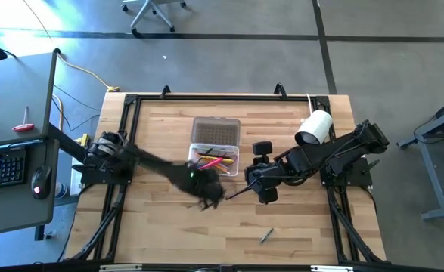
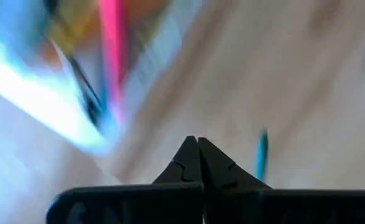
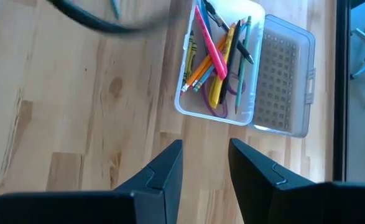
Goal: Pick & place school supplies into a supply box
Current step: Put the right dark green crayon into the black box
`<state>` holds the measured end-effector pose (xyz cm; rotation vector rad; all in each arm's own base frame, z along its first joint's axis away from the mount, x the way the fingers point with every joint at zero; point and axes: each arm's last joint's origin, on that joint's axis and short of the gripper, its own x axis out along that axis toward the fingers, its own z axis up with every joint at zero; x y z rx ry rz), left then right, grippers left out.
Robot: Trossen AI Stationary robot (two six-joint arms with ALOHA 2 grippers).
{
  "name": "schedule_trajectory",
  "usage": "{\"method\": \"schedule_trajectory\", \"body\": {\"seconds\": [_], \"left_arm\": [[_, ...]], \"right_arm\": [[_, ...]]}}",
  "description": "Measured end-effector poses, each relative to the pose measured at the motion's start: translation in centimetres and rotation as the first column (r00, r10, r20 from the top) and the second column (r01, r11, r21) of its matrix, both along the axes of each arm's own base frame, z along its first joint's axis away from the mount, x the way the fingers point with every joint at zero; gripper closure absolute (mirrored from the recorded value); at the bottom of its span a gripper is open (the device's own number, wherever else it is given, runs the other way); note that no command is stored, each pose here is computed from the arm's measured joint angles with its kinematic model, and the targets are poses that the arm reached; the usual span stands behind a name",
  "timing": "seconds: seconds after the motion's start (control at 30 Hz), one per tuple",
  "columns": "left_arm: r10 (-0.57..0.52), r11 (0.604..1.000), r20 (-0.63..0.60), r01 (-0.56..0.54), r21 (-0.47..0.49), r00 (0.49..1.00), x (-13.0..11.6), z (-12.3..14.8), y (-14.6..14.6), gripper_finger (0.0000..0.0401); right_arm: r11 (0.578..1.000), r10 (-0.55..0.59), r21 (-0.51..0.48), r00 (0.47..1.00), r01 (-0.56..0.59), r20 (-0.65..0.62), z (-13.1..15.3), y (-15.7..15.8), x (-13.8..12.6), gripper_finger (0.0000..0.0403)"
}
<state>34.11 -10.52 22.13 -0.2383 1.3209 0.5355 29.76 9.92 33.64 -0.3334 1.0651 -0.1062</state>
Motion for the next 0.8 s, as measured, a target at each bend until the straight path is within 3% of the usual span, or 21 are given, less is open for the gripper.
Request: {"method": "schedule_trajectory", "body": {"seconds": [0.13,0.37,0.5,0.63,0.7,0.8], "left_arm": [[-0.064,0.995,0.005,0.063,0.078,0.998,1.4,1.8,3.4,0.0380],[-0.112,0.993,-0.098,0.115,0.021,0.989,1.5,1.7,7.1,0.0359],[-0.114,0.993,-0.209,0.120,0.014,0.971,0.0,2.3,7.1,0.0359],[-0.088,0.994,-0.286,0.104,0.042,0.954,-1.9,3.6,6.1,0.0369],[-0.092,0.990,-0.276,0.116,0.074,0.957,-2.9,4.6,5.3,0.0373],[-0.087,0.983,-0.237,0.122,0.140,0.968,-4.3,6.3,4.4,0.0373]], "right_arm": [[0.999,-0.045,0.026,0.999,0.044,0.012,0.0,0.0,0.0,0.0295],[0.998,-0.060,0.024,0.998,0.059,0.037,0.0,0.6,-0.1,0.0295],[0.998,0.045,-0.035,0.998,-0.043,0.049,-1.9,1.6,0.0,0.0295],[0.987,0.151,0.059,0.988,-0.153,0.025,-5.1,3.5,-0.3,0.0295],[0.955,0.273,0.110,0.962,-0.274,0.025,-6.9,4.9,-0.8,0.0295],[0.876,0.430,0.202,0.899,-0.437,0.079,-9.7,7.2,-1.7,0.0295]]}}
